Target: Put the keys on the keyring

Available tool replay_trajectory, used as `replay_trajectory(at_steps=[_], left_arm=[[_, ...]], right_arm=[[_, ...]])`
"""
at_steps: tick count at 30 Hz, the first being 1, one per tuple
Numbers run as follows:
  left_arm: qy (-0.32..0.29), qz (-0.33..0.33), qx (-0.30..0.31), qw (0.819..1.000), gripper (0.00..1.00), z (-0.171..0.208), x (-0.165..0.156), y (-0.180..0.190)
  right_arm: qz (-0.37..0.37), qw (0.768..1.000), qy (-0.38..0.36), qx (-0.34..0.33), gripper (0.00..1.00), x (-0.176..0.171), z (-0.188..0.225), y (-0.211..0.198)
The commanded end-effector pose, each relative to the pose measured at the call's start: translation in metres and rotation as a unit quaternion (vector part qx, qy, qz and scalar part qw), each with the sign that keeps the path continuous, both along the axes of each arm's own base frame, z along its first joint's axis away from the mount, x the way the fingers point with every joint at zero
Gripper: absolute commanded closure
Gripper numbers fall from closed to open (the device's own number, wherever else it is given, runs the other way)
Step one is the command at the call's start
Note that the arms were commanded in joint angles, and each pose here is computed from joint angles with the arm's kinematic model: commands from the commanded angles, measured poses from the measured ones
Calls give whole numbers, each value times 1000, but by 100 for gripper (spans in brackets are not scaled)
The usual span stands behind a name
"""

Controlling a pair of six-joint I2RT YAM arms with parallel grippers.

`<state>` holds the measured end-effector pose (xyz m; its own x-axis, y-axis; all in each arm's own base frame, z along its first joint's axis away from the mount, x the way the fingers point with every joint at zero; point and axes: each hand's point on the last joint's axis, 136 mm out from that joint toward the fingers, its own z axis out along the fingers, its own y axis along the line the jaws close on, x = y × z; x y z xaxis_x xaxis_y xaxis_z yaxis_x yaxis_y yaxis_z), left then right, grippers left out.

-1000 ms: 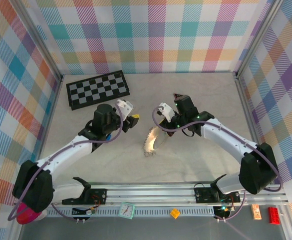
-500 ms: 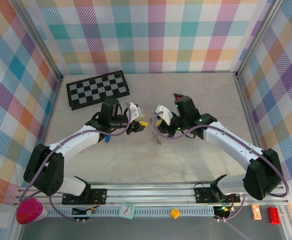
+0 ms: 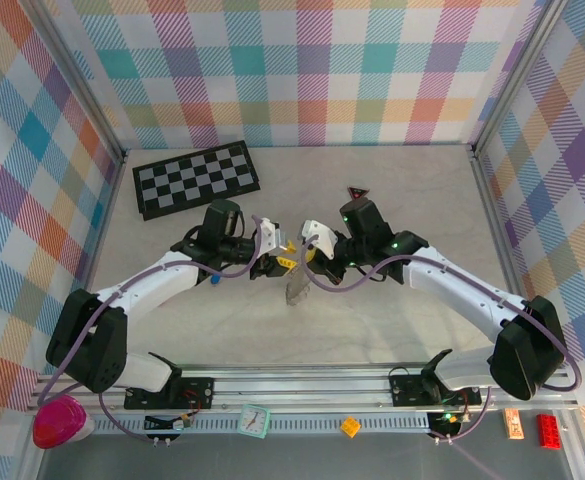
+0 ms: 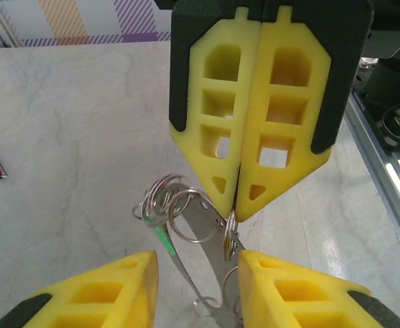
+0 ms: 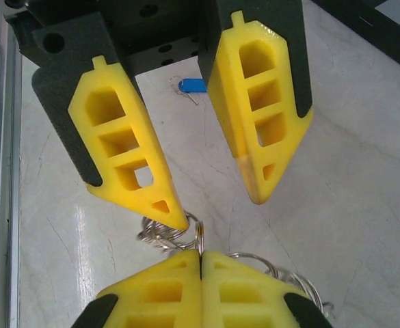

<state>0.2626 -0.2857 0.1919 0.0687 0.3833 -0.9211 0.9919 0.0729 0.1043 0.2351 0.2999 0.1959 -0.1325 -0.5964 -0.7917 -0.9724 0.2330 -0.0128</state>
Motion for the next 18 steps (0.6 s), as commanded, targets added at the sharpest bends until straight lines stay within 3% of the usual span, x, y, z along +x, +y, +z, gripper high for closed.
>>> replay_trajectory(at_steps=[1, 9, 18], left_arm=[[-16, -18, -13, 1000, 68, 7, -8, 1], [-2, -48, 8, 999, 79, -3, -17, -1], [-5, -62, -2, 998, 84, 3, -21, -4]], right_arm=[[27, 999, -19, 11, 100, -5, 4, 7], [29, 999, -23, 10, 100, -5, 3, 12], [45, 999, -26, 6, 100, -10, 1, 19]])
